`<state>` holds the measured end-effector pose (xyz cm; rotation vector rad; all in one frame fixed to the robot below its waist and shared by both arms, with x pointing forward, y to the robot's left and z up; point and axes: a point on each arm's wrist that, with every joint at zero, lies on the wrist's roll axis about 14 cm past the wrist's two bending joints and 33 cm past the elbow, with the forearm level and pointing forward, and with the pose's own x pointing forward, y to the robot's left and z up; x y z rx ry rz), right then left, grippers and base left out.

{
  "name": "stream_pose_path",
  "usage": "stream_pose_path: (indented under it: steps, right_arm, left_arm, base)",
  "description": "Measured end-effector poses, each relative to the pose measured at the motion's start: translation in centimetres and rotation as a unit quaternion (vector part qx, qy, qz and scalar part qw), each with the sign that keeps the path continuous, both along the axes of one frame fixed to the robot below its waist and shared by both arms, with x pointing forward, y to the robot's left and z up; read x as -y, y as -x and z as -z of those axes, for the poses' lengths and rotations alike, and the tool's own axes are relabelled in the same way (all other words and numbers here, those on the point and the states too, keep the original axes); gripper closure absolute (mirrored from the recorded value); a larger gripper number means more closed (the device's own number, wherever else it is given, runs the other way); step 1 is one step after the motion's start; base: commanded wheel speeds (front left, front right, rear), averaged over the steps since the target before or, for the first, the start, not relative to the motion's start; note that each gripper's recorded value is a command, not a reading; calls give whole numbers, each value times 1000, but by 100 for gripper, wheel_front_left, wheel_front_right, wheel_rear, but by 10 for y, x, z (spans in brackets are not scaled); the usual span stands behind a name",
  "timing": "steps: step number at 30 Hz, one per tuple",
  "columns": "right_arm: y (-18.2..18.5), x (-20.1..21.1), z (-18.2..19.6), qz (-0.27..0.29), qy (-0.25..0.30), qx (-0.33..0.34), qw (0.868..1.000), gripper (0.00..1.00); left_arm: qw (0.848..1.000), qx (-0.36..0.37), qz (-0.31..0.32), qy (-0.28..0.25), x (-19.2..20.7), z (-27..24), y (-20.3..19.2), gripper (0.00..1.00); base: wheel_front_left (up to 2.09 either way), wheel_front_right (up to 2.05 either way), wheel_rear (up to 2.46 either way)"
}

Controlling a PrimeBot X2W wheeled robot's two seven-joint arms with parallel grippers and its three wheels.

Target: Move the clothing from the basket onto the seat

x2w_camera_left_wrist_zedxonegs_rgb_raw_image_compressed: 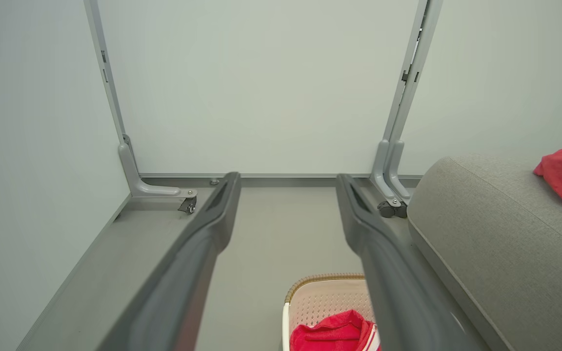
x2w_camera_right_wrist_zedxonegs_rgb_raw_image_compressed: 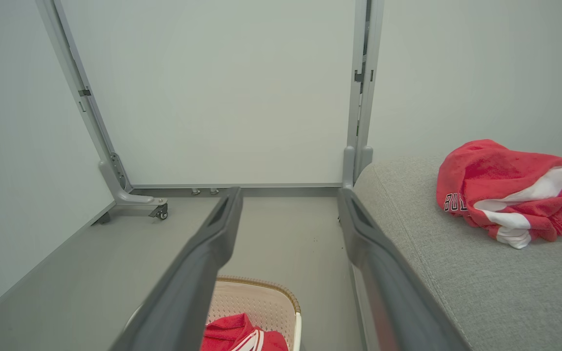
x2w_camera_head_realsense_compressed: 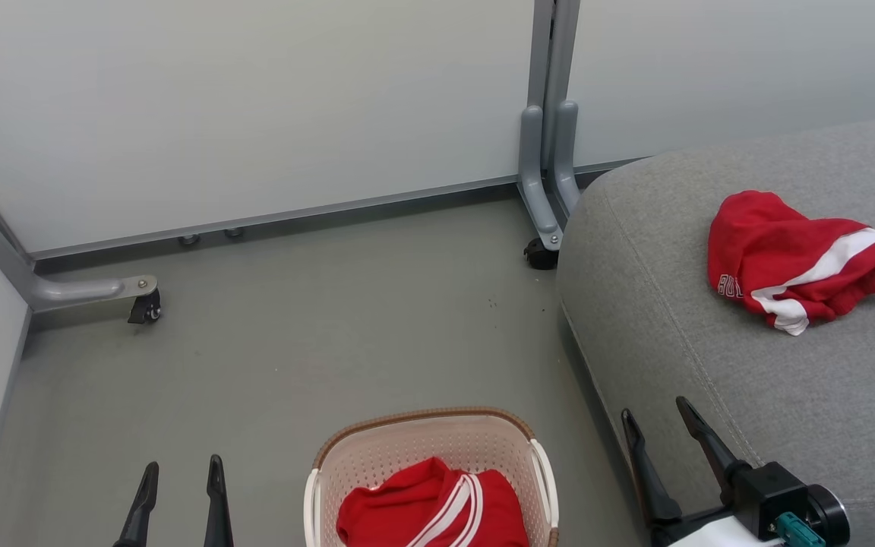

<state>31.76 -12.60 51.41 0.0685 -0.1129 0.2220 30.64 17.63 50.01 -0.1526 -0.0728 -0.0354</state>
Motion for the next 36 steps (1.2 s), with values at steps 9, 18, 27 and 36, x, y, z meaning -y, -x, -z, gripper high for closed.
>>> stream_pose_path:
  steps: [9, 18, 27, 36]
  right_arm:
    - [1, 3, 0, 5, 0, 1, 1000, 0]
    - [-4, 9, 0, 14, -5, -1, 1000, 0]
    - [-36, 8, -24, 12, 5, 35, 999, 0]
    - [-102, 11, -43, 14, 24, 75, 997, 0]
  left_arm:
    - [1000, -1, 3, -6, 0, 0, -2, 0]
    - [999, -17, 22, -18, 8, 10, -11, 0]
    - [997, -29, 69, -36, 30, 19, -57, 0]
    - [976, -81, 191, -60, 83, 62, -123, 0]
  base:
    - [0, 0, 0]
    - [0, 0, 0]
    - [0, 0, 0]
    - [0, 0, 0]
